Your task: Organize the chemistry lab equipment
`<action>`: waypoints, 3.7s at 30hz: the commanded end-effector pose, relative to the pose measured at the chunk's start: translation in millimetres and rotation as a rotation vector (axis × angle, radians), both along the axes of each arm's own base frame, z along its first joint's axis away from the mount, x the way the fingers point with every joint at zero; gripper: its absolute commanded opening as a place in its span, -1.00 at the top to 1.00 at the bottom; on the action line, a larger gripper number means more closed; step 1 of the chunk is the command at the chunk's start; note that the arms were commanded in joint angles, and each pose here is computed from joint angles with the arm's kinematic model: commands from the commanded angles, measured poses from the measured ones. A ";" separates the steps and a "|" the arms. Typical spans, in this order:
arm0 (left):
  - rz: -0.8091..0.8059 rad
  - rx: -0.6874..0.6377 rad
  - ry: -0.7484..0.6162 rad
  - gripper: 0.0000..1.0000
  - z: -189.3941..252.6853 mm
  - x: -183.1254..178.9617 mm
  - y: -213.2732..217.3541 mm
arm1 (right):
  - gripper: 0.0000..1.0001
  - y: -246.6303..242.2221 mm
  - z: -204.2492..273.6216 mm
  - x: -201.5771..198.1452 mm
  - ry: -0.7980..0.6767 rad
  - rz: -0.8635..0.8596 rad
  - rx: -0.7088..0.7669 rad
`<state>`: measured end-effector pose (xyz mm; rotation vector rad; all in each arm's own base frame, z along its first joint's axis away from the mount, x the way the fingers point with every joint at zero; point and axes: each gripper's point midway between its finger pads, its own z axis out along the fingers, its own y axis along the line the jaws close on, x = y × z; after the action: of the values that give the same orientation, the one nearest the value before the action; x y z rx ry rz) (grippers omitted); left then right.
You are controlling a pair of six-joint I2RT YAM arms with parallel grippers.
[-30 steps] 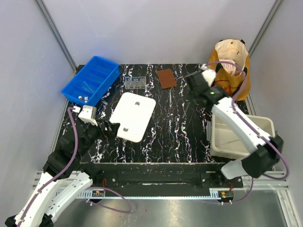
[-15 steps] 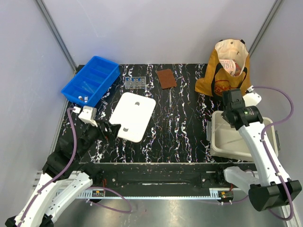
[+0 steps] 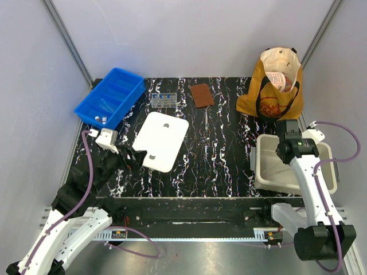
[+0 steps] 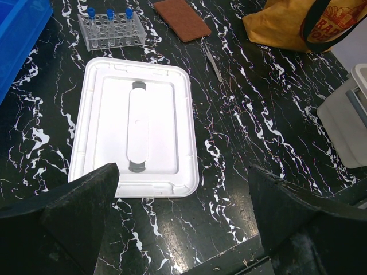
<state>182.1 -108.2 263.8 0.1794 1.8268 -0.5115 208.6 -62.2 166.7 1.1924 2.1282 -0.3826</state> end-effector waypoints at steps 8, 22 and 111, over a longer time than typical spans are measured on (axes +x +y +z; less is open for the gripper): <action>-0.019 -0.030 -0.036 -0.98 9.8 3.5 -6.6 | 1.00 -23.8 -27.5 9.4 -0.059 -0.124 0.034; -0.005 -0.026 -0.035 -0.98 9.8 4.2 -4.2 | 0.81 -29.9 -68.6 13.6 -0.058 -0.200 0.078; 0.035 -0.034 -0.049 -0.98 11.6 5.9 2.6 | 0.01 300.4 -151.6 306.6 0.104 0.873 0.008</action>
<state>184.2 -105.5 261.9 0.1585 1.8284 -0.4969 505.2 239.7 21.3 0.1172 2.4859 -0.0594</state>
